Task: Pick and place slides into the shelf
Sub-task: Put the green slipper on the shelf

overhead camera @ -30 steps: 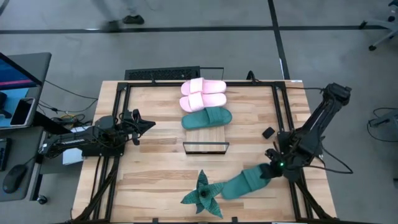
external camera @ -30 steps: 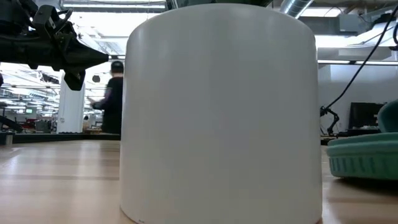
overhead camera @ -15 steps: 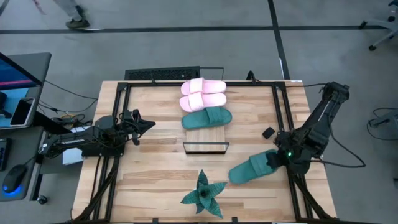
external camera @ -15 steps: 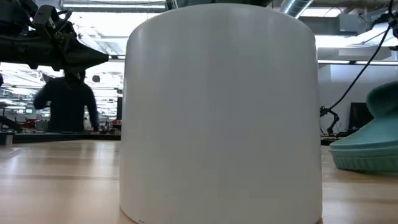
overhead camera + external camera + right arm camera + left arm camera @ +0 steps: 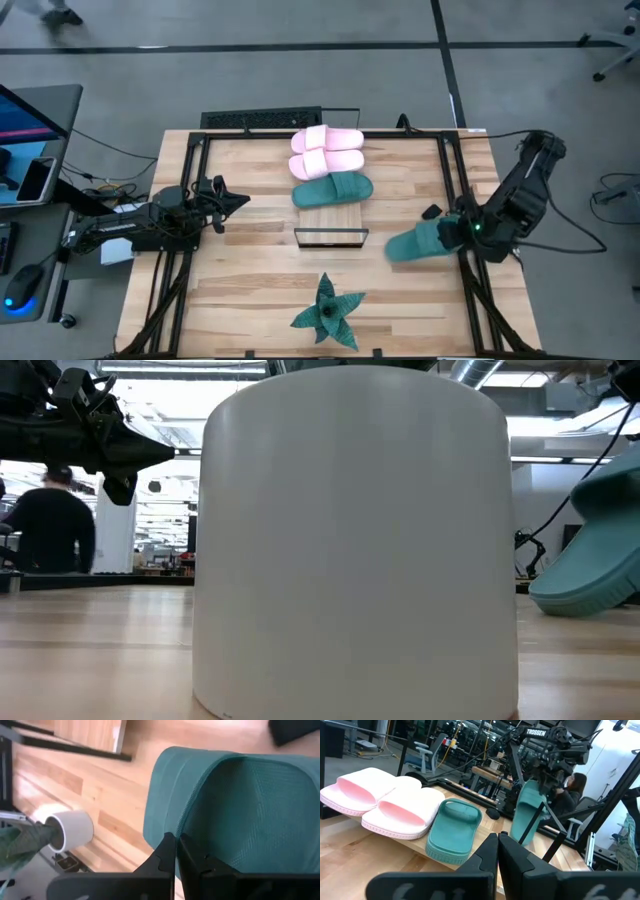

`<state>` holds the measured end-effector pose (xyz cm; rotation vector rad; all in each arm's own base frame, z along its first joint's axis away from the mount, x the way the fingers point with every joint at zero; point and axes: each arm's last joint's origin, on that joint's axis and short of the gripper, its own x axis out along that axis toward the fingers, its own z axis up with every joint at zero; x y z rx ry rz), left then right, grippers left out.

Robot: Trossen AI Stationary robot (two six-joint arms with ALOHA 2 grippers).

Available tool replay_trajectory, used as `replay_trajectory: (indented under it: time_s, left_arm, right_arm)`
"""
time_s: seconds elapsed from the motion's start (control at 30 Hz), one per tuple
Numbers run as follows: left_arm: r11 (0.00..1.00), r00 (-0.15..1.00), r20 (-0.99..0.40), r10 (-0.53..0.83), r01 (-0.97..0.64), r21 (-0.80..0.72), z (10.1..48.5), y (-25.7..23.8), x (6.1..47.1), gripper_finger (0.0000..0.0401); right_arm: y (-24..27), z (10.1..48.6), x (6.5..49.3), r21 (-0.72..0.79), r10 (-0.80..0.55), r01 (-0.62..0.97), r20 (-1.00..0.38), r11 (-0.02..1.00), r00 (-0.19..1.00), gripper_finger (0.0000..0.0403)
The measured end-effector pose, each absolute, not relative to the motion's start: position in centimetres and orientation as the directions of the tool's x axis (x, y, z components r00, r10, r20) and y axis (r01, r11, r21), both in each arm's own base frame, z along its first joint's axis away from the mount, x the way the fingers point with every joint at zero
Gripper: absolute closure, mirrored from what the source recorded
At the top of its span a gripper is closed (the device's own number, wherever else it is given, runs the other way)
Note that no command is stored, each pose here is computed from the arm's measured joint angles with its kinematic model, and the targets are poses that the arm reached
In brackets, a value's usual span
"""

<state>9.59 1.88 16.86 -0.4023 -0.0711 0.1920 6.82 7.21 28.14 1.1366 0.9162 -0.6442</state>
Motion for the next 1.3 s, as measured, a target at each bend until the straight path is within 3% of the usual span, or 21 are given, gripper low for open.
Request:
replay_trajectory:
  time_s: [0.77, 1.3]
  left_arm:
    - [0.902, 0.979, 0.031, 0.200, -0.171, -0.395, 16.9, 1.9, 9.6, 0.0401]
    - [0.902, 0.979, 0.031, 0.200, -0.171, -0.396, 16.9, 1.9, 9.6, 0.0401]
  right_arm:
    - [2.6, 30.5, 5.0, 0.510, -0.269, 0.802, -0.761, 0.312, 0.590, 0.0403]
    - [0.2, 31.4, 3.7, 0.668, -0.428, 0.675, -0.536, 0.312, 0.728, 0.0403]
